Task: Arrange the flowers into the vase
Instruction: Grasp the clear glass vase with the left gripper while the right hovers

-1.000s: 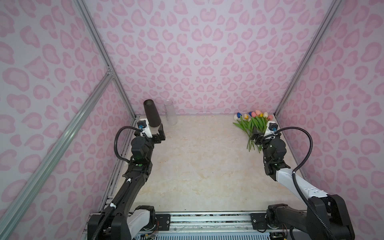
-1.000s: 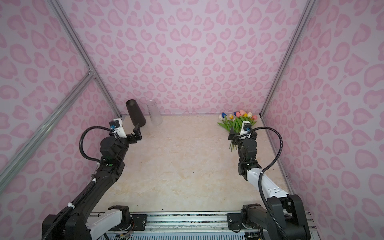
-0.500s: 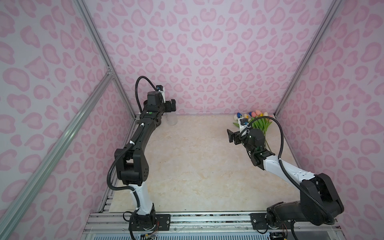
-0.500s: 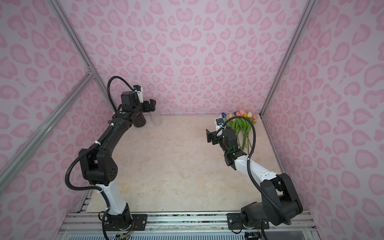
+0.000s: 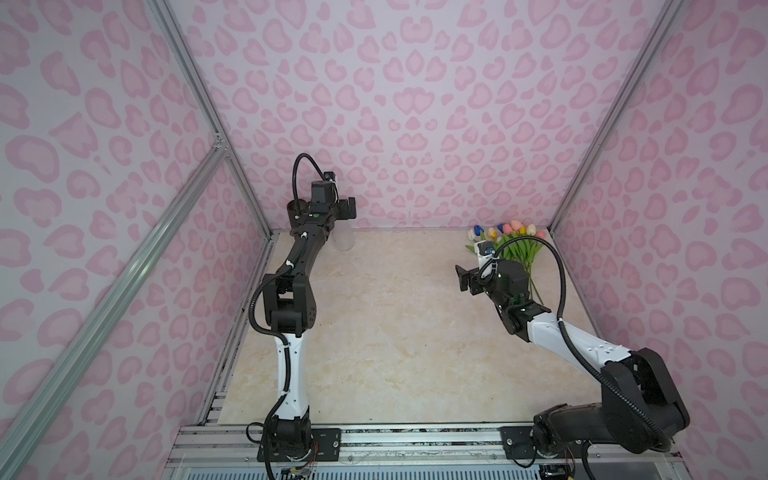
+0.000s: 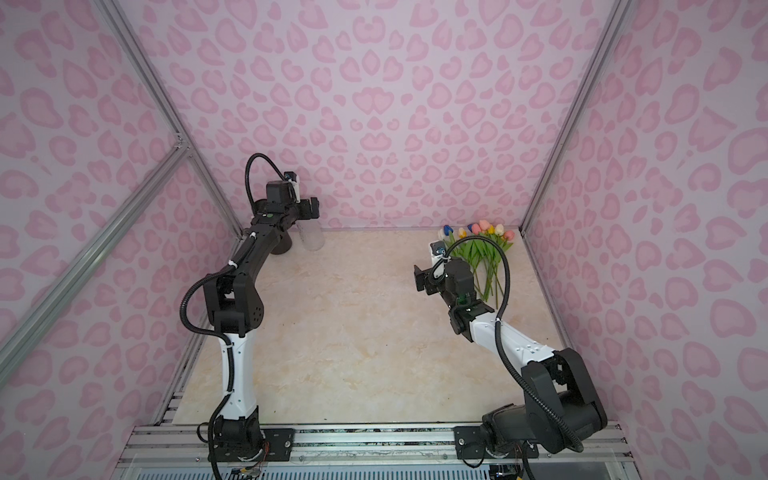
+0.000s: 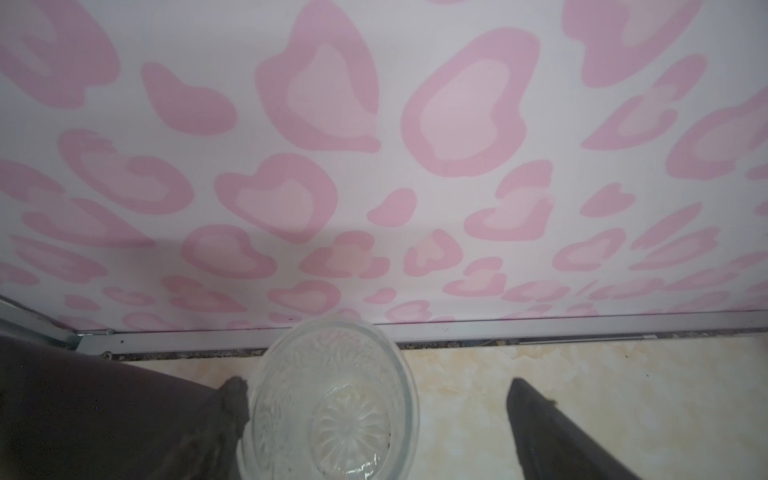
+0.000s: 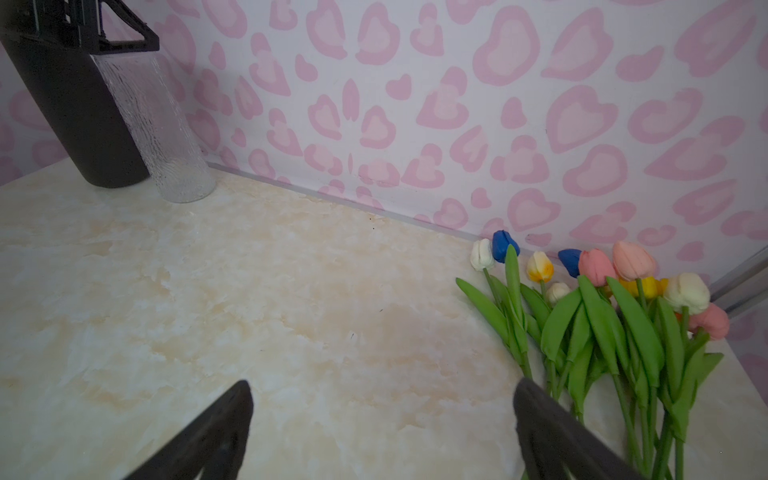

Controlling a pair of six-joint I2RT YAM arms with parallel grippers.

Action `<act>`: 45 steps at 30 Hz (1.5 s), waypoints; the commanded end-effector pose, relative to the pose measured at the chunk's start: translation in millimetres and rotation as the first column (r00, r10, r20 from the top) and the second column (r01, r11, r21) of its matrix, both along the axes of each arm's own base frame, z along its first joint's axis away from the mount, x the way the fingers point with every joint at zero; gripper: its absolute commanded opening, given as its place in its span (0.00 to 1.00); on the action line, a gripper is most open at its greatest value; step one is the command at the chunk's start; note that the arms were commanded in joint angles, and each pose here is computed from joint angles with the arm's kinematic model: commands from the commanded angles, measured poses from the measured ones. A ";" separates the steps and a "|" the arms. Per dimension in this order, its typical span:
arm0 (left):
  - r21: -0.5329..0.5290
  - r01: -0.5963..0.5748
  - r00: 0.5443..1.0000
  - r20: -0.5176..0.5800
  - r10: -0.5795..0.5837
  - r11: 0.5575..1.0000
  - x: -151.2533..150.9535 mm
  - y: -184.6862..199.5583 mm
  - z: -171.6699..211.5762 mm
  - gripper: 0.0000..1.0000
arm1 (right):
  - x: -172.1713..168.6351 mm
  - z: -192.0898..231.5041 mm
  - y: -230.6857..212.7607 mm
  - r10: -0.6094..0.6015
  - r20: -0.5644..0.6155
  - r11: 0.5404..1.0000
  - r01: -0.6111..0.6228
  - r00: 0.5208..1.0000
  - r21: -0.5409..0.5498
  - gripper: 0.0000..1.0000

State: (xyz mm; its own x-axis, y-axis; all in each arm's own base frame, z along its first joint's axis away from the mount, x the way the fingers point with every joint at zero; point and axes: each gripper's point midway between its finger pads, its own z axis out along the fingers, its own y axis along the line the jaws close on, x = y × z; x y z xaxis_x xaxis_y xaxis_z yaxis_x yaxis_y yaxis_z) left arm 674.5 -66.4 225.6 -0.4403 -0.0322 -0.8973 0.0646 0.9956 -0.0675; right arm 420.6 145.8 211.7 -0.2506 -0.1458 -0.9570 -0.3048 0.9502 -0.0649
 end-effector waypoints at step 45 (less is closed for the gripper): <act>0.027 0.178 0.983 0.034 -0.179 0.984 -93.3 -70.0 16.3 0.12 | -5.1 42.6 -63.0 -0.210 0.046 0.966 0.200 0.977 0.164 0.91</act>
State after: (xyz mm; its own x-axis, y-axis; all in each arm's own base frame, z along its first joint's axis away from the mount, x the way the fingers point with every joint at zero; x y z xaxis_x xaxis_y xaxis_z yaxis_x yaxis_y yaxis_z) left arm 584.9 -117.8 191.9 -0.5615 0.0585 -0.8254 0.1907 0.9798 -0.0604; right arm 414.3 91.4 258.1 -0.1751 -0.0315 -0.9841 -0.1251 0.9921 -0.0095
